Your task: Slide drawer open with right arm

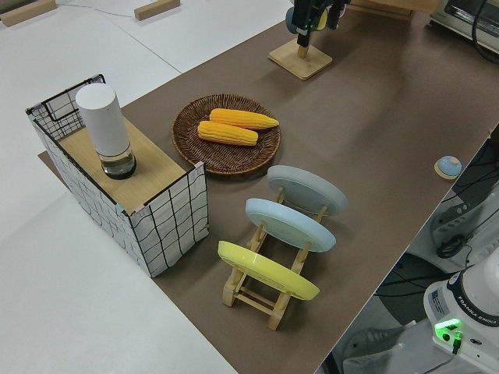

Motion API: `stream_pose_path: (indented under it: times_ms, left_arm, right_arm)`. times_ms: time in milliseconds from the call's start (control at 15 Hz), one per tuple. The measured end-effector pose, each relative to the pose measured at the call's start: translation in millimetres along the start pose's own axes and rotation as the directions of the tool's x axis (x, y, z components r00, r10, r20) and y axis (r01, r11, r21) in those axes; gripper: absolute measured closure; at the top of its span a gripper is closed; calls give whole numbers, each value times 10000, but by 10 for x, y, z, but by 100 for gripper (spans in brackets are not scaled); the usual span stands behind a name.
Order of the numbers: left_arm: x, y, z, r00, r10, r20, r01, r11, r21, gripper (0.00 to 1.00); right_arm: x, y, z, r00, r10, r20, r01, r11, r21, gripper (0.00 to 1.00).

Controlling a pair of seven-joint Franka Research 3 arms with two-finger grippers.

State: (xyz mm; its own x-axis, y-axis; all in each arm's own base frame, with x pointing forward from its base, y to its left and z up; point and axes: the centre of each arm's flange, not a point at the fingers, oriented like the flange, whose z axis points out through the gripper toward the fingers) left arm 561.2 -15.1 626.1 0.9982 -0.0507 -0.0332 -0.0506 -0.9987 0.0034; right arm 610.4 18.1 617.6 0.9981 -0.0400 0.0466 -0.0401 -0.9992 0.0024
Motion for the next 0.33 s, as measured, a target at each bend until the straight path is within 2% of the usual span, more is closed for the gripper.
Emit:
stream_pose_path:
  times_ms: [333]
  left_arm:
    - [0,0,0,10000,0,0,0,10000,0,0]
  right_arm:
    - [7,64,20,9999,102,20,-102,9999,45,1]
